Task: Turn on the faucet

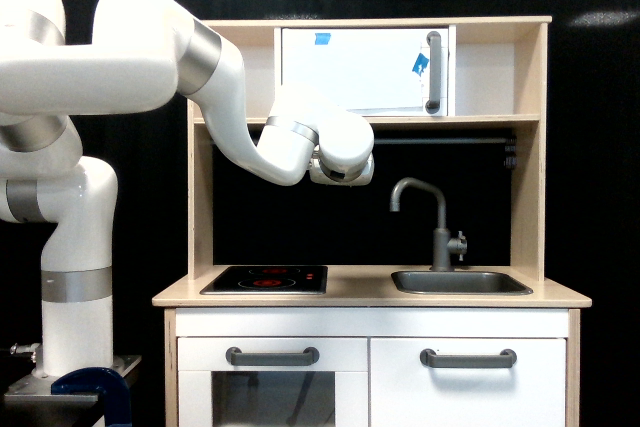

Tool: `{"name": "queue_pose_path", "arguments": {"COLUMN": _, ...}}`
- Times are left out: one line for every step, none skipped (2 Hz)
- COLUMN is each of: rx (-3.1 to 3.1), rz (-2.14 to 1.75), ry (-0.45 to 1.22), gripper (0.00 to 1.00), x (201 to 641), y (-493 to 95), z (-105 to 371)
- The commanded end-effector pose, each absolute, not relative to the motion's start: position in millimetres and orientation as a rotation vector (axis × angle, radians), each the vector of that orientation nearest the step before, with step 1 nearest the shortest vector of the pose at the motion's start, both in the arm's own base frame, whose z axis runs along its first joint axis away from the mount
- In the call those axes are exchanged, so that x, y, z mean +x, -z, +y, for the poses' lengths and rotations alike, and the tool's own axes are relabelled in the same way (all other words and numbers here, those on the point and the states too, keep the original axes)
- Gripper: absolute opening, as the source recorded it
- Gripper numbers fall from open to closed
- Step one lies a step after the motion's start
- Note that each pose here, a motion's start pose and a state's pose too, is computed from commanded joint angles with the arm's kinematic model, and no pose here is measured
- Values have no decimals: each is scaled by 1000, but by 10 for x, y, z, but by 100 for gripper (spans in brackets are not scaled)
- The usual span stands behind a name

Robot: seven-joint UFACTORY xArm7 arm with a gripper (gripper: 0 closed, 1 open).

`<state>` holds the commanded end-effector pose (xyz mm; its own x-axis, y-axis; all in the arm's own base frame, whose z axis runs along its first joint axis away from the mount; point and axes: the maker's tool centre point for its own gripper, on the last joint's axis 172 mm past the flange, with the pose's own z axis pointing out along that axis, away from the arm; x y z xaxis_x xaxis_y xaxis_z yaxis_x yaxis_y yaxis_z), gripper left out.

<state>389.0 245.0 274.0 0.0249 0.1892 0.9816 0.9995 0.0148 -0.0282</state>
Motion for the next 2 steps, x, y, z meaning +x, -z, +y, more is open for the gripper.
{"name": "queue_pose_path", "arguments": {"rx": -1347, "rz": -1335, "ry": 1081, "gripper": 100, "x": 4150, "y": -2550, "z": 3170}}
{"name": "queue_pose_path", "arguments": {"rx": -1347, "rz": -1335, "ry": 1081, "gripper": 100, "x": 4310, "y": -2440, "z": 3570}}
